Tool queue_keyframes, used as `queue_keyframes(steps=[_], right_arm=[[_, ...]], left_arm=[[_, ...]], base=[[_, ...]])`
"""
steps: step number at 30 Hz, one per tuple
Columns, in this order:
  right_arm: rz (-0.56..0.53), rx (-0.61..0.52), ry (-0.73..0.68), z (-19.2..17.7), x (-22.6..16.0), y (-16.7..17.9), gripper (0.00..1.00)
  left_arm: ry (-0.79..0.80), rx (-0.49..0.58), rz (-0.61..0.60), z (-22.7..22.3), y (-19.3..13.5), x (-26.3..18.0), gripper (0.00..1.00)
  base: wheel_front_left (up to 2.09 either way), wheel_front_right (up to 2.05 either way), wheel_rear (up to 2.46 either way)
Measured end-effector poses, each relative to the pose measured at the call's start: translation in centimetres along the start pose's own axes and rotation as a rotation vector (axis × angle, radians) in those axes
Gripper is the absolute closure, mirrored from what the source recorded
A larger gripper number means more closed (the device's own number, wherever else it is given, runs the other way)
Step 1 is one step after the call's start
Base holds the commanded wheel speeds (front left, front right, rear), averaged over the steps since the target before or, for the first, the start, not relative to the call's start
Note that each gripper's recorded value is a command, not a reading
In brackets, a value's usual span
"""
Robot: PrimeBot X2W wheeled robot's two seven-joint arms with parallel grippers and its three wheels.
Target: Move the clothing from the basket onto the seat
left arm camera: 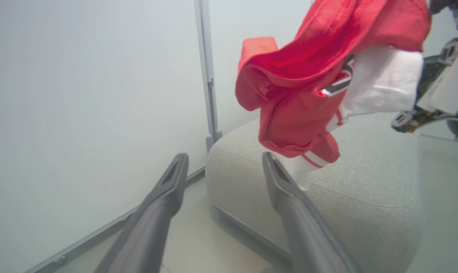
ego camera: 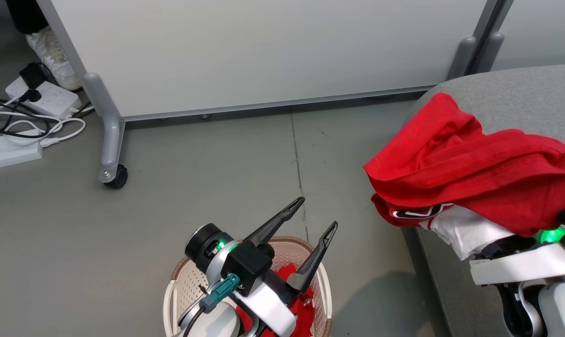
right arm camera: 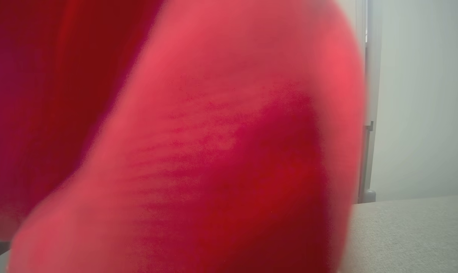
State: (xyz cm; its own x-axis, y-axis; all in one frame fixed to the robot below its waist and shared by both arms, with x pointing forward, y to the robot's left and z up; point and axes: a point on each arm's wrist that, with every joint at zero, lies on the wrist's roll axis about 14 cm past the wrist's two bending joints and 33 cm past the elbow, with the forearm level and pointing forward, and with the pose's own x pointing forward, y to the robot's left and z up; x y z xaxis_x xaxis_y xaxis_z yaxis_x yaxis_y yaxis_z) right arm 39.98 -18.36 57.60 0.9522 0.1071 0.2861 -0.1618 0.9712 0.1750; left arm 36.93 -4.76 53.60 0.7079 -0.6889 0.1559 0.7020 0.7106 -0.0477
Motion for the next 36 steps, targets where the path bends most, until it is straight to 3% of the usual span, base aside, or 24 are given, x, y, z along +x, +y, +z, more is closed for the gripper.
queue_keyframes(steps=[16,36], right_arm=[[-0.148,0.001,0.069,-1.9,-3.5,-4.0,1.00],[-0.185,0.028,0.106,-2.9,-5.1,-4.6,1.00]], left_arm=[[0.135,-0.048,-0.010,-4.5,-1.8,-4.3,0.00],[0.163,-0.054,-0.013,-5.2,-2.7,-5.7,0.00]], base=[[0.00,0.00,0.00],[0.00,0.00,0.00]])
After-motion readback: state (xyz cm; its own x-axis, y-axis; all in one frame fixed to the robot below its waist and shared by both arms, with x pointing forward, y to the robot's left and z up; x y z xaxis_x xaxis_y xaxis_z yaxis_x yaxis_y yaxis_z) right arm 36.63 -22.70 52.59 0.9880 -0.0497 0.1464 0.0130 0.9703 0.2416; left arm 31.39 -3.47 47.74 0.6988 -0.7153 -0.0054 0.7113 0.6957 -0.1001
